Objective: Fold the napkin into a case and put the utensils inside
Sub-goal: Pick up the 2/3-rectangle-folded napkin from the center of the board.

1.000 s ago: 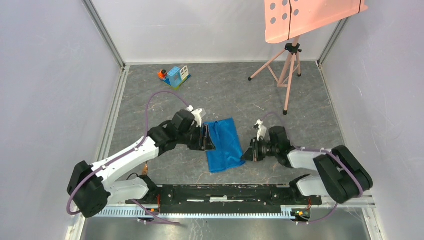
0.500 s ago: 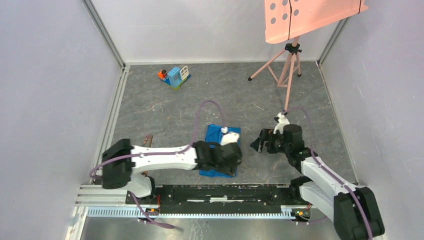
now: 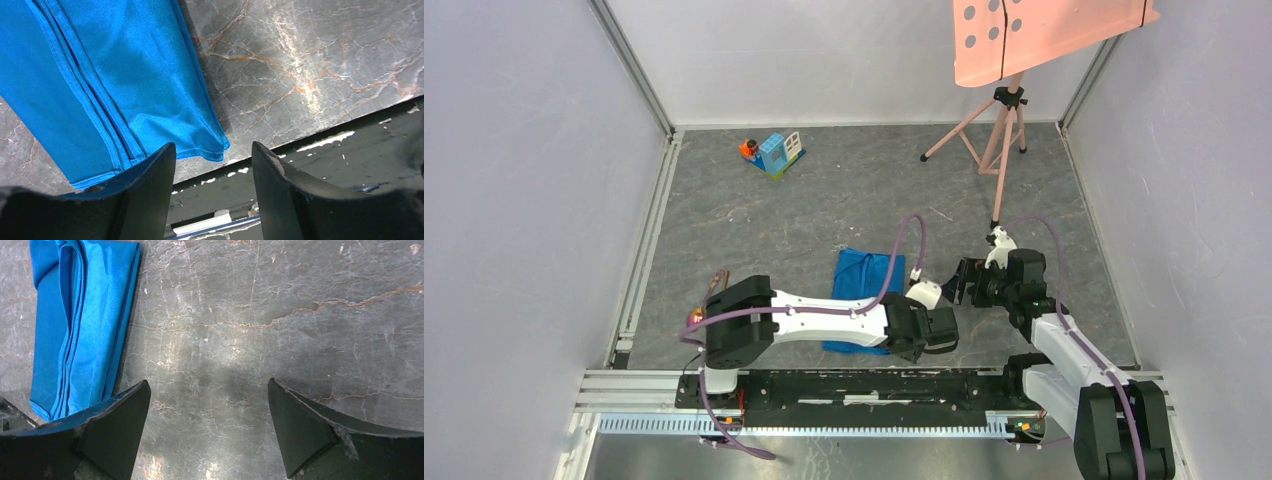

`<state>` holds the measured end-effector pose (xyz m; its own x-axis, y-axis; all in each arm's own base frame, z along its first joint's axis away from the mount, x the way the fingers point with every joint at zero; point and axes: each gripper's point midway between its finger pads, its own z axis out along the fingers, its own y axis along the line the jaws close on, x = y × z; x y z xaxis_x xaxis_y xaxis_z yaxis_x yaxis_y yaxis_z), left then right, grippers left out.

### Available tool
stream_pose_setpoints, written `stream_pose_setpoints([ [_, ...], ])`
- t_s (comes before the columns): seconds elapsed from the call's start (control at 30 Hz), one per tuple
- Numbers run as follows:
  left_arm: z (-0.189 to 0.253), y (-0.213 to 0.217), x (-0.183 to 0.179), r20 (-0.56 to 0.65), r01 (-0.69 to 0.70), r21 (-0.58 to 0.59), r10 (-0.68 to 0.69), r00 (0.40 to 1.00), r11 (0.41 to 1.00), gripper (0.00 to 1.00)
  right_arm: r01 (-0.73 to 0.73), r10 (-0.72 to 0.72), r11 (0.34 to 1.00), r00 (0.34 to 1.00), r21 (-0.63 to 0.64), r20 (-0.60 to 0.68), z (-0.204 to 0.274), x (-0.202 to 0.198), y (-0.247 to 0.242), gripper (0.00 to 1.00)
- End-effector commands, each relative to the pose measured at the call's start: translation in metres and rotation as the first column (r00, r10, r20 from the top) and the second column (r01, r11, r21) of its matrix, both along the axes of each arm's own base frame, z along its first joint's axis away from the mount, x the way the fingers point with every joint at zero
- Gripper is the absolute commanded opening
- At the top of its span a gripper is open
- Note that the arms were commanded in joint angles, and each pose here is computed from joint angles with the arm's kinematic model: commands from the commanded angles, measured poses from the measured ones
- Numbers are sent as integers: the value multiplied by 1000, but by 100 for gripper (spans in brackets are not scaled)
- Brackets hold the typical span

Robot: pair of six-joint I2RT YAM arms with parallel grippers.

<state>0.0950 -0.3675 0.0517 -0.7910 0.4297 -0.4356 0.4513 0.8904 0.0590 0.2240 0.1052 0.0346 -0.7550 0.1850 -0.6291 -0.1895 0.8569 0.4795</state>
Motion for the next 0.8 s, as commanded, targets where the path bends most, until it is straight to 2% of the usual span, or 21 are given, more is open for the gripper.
stream_pose_setpoints([
  [0.0,0,-1,7,45,-3,40,1,999,999,63,-35,35,999,997,6,-71,-16,-20,3,93],
  [0.37,-29,2,5,-16,24,88,-23,1000,996,56,-80,84,996,993,47,-83,-17,-23,11,92],
  [0.47,-38,8,4,-48,18,77,-14,999,997,46,-109,115,991,990,79,-82,-17,-26,17,92],
  [0.6,-35,17,13,-52,3,46,0,999,999,17,-164,172,973,984,161,-37,-11,-29,32,93],
  [0.63,-29,17,15,-45,2,31,-1,999,1000,12,-181,188,966,982,185,-25,-8,-29,37,94],
  [0.77,-16,16,16,-43,1,-23,-2,999,1000,5,-222,237,933,971,283,-22,0,-33,58,98],
])
